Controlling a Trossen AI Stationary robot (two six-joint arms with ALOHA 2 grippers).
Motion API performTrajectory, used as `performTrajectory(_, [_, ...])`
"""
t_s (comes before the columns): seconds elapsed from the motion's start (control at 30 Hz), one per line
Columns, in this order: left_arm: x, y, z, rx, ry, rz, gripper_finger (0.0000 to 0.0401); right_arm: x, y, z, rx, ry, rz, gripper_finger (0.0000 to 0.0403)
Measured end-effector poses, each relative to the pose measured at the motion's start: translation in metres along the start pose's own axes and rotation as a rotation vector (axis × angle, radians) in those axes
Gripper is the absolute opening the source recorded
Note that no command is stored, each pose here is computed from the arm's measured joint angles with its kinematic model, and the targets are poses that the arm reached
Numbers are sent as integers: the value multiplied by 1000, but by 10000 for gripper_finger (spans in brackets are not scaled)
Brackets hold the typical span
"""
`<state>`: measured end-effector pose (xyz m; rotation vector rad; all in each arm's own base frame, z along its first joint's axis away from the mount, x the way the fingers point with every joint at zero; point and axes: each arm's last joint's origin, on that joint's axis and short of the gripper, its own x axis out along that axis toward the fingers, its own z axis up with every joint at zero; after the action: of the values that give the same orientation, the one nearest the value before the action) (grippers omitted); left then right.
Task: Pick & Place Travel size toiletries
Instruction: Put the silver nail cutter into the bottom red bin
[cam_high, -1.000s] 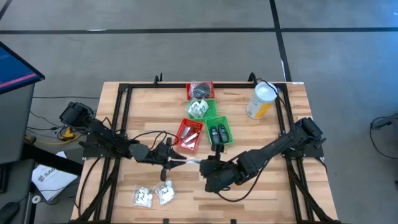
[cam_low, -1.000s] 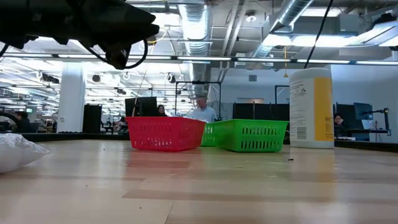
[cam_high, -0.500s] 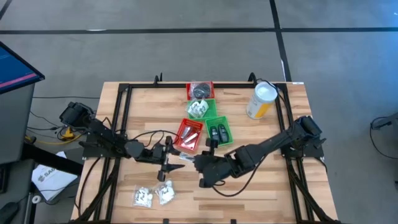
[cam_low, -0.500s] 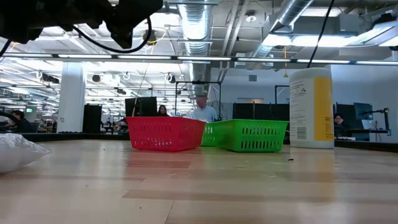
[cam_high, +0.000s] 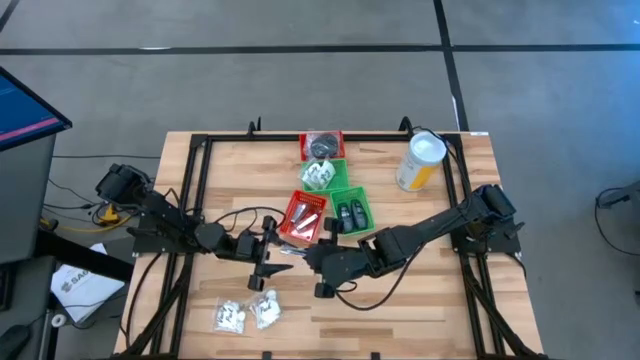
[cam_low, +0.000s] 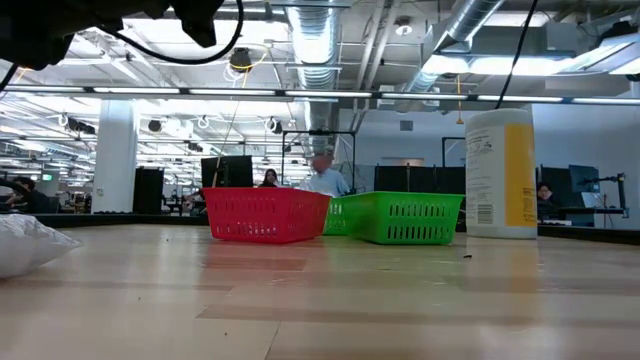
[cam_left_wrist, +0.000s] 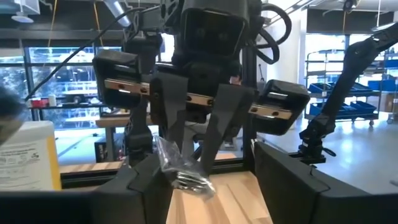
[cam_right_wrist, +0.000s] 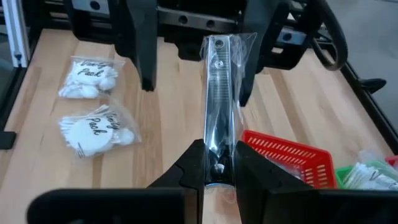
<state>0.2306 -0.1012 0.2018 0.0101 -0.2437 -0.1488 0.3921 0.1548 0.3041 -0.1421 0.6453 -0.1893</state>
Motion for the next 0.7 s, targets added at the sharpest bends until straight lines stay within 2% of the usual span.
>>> performTrajectory(0.33, [1,3,0,9,0,12,165,2,-3,3,-3,-19,17,46])
performTrajectory(0.47, [2,6,0,13,1,21,128,2,-2,4,-2,-28,20,46])
performTrajectory(0.7, [2,6,-1,57,0,1,40,3,-3,5,-1,-29,24,46])
